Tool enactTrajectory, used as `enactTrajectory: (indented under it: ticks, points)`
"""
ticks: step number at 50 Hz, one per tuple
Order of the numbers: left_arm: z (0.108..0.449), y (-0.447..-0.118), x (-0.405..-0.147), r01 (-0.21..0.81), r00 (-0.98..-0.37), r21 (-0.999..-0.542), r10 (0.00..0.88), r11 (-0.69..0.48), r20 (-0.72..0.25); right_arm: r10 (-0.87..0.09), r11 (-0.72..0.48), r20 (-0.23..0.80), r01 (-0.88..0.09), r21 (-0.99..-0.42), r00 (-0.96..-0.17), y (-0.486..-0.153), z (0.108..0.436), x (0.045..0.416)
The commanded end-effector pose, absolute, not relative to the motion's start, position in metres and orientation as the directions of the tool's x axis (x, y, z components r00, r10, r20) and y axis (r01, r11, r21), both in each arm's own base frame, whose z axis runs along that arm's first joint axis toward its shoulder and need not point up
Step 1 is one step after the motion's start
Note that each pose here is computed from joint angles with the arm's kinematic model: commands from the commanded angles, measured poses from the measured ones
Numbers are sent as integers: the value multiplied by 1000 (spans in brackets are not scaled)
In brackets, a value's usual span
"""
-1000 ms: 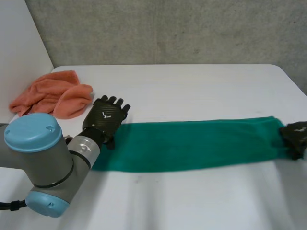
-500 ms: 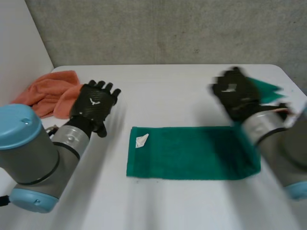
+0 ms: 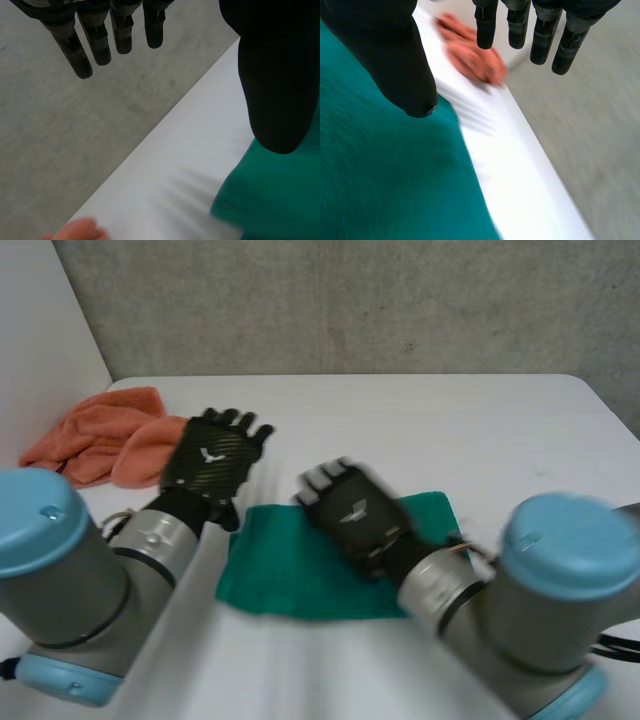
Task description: Fold the laundry.
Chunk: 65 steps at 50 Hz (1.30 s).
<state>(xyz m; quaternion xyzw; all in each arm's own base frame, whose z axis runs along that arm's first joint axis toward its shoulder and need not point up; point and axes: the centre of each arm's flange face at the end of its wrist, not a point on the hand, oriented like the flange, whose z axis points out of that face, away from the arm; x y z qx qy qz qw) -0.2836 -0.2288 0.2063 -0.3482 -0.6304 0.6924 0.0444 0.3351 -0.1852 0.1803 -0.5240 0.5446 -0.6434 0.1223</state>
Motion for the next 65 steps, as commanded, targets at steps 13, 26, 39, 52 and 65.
enactTrajectory:
  ticks: [13, 26, 39, 52, 65]
  points:
    - [146, -203, -339, 451, -652, -890, 655, -71, -382, -678, 195, 274, -526, -828, -682, -224, 124, 232]
    - [163, -199, -329, 446, -682, -893, 621, -64, -385, -634, 222, 284, -521, -824, -719, -230, 127, 217]
    - [166, -196, -321, 450, -688, -891, 614, -56, -386, -615, 212, 292, -510, -834, -733, -224, 138, 209]
    - [166, -193, -319, 451, -686, -891, 618, -53, -384, -597, 240, 287, -508, -827, -749, -222, 128, 200]
    - [167, -193, -316, 451, -692, -891, 611, -50, -385, -503, 121, 451, -577, -808, -737, -246, 148, 186]
